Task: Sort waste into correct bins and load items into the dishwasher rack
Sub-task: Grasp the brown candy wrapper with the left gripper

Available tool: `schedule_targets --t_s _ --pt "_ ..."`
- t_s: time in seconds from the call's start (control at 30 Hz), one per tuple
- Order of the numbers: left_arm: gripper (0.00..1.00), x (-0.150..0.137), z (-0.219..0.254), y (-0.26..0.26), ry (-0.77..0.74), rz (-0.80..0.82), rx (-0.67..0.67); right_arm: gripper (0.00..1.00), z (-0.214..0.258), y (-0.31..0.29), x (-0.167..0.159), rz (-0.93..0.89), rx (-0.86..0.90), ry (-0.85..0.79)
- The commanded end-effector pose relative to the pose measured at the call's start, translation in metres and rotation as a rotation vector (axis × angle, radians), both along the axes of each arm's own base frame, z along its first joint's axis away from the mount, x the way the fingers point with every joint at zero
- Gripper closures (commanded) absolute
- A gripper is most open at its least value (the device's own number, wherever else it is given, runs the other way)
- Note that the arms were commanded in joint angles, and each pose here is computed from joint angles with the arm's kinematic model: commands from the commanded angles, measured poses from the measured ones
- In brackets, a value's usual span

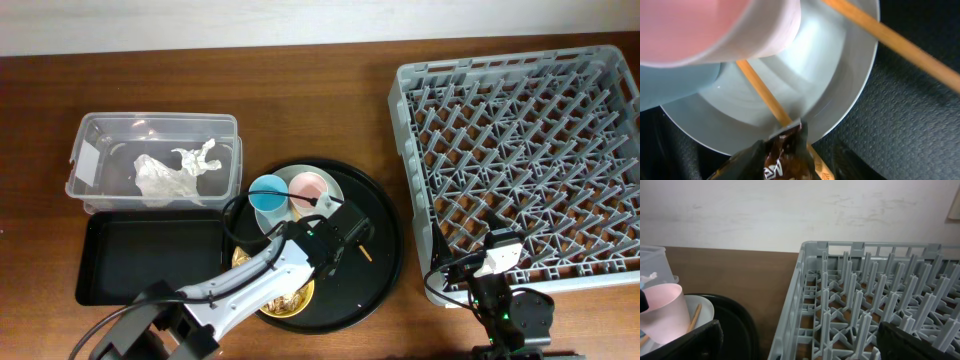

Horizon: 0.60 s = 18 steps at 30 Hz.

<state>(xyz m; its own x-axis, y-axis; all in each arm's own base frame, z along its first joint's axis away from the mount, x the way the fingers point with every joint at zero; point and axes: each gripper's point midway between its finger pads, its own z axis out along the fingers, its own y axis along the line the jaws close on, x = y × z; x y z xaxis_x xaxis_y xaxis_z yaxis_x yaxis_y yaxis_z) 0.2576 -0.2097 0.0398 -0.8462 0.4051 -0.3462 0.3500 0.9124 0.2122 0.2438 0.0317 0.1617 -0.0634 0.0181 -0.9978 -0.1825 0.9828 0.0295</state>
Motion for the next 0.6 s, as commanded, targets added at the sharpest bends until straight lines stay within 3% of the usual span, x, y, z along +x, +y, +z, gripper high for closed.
schedule_targets --t_s 0.0,0.07,0.33,0.57 --pt "0.58 -0.002 -0.008 0.008 -0.001 0.002 0.033 0.01 -0.002 0.000 0.000 0.000 -0.003 0.004" --pt "0.60 -0.002 -0.009 0.009 0.000 0.002 0.034 0.01 -0.002 0.000 0.000 0.000 -0.003 0.004" --pt "1.00 0.001 -0.007 0.010 -0.019 0.006 0.041 0.01 -0.002 0.000 0.000 0.000 -0.003 0.004" --pt "1.00 0.012 0.015 0.007 -0.076 0.017 0.039 0.01 -0.002 0.000 0.000 0.000 -0.003 0.004"
